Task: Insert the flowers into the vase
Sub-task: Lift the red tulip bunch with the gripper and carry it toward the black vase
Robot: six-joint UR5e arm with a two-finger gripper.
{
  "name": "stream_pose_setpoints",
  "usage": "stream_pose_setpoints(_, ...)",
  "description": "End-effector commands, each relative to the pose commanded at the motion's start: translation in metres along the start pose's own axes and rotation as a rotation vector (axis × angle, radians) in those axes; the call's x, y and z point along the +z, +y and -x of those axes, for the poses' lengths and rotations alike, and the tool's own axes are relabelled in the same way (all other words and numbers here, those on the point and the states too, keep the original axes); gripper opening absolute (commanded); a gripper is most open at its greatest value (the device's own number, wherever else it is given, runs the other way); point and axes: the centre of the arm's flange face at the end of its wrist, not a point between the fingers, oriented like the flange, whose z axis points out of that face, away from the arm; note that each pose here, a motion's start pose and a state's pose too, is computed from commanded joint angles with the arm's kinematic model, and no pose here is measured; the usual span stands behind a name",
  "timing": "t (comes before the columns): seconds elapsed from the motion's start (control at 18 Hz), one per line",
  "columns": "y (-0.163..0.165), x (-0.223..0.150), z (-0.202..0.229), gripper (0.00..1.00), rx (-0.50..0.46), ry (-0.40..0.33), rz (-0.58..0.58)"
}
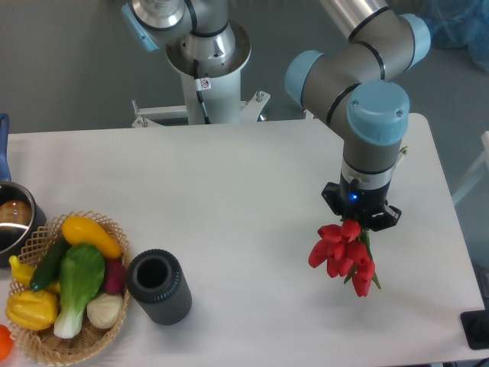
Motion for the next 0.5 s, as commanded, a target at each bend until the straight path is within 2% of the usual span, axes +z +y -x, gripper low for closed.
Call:
stream_pose_setpoints(0.22, 0.0, -0.017, -0.004, 0.0, 0.0, -0.006, -0.022)
stream_pose_setpoints(0.5, -0.009, -0.04, -0.013, 0.0, -0.006, -0.004, -0.143)
